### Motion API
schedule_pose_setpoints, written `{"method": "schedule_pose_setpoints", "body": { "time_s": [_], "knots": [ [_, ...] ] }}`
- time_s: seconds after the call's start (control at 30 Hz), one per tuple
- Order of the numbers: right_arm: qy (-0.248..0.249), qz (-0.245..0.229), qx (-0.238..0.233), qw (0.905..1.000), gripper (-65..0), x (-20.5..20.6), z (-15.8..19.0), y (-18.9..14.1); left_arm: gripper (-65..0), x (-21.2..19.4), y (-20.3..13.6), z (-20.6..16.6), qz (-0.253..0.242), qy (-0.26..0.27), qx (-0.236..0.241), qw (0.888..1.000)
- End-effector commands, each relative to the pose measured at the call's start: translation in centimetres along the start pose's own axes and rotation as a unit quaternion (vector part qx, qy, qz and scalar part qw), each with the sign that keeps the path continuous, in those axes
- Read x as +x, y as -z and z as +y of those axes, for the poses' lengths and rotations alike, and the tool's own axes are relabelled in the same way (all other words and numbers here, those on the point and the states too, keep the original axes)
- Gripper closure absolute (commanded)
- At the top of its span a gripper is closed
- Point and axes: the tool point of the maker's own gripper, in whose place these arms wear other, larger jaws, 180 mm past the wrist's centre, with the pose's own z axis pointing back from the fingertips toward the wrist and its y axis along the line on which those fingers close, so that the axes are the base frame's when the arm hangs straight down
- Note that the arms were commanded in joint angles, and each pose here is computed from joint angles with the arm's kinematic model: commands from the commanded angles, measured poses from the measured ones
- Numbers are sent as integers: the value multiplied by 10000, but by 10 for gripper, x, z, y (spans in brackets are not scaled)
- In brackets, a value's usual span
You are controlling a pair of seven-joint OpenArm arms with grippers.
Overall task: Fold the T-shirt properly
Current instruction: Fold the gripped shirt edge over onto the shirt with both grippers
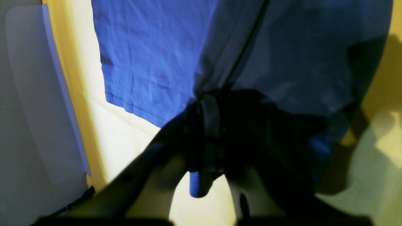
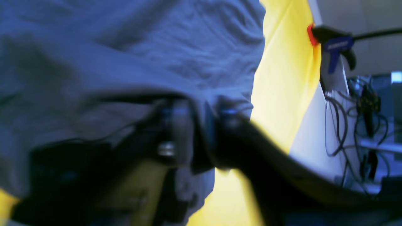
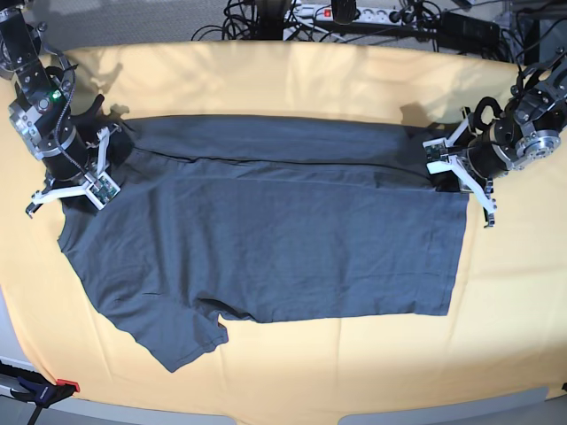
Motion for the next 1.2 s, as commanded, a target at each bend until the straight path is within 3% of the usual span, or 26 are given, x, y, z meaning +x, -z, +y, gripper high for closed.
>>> {"method": "schedule_pose_setpoints", "body": {
  "time_s": [0.0,0.07,0.13,0.23,0.43,0.5,0.57,0.67,0.73,0.83,1.03,1.17],
  "knots": [
    [-40,-187,-274,9994,-345,11,-20,-1,-203,-2,-5,14,18,87,190,9998],
    [116,-187,-559,9982,-459,15,-34,0,-382,-6,-5,13,124,10,172,9998],
    [283,-112,-904,9954,-465,17,-53,0,-429,-11,-6,19,268,-115,343,9990],
    [370,123,-1122,9929,-465,15,-69,-1,-428,-23,-9,30,578,-42,607,9965],
    [29,366,-608,9975,-465,13,-40,-12,-428,-30,-12,30,703,-133,590,9957],
    [-153,389,-341,9985,-462,13,-25,-17,-428,-23,-11,13,566,-210,124,9981],
    [-360,457,-15,9983,-459,9,-6,-24,-410,-11,-14,-16,356,-250,-694,9966],
    [-572,605,462,9955,-421,-3,23,-35,-383,2,-26,-57,101,-92,-1851,9826],
    [-541,740,788,9927,-415,-15,42,-42,-383,0,-33,-72,82,91,-2264,9740],
    [-555,920,1071,9884,-415,-29,63,-51,-383,-8,-38,-81,207,145,-2403,9704],
    [-424,1049,1195,9864,-415,-40,77,-58,-383,-35,-38,-94,672,538,-2427,9663],
    [-385,1078,1186,9863,-415,-42,78,-59,-383,-55,-27,-78,1014,576,-1800,9767]
  ]
}}
